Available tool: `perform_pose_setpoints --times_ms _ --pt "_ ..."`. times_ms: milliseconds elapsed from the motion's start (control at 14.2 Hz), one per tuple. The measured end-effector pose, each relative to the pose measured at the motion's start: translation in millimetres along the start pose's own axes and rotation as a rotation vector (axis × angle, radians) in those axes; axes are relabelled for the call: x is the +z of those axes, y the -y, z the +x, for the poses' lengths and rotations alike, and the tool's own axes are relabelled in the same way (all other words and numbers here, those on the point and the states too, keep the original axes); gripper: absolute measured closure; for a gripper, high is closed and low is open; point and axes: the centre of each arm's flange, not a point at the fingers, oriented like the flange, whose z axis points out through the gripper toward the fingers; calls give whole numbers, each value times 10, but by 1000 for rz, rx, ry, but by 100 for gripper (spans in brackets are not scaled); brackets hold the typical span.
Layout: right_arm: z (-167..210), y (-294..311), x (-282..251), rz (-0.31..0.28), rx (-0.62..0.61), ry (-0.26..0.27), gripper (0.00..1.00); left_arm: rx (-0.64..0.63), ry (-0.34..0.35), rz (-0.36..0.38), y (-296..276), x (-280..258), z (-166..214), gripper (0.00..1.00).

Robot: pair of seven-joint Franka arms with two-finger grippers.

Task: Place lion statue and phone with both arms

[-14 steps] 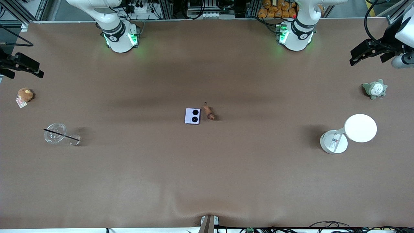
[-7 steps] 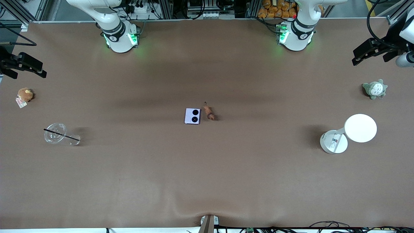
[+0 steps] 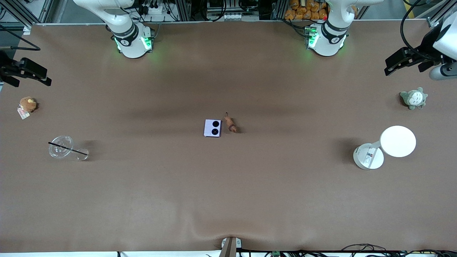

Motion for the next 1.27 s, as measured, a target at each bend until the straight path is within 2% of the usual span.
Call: perform_pose_setpoints --times_ms 424,848,1060,1272 --pt "52 -3 41 -1 0 -8 0 8 7 2 -37 35 19 0" --pt "111 238 101 -2 -44 -6 0 24 15 5 -124 75 31 0" --pt "215 533 271 11 -96 23 0 99 47 19 -571 251 34 0" --pt "376 968 527 32 -136 42 0 139 129 40 -1174 709 111 0"
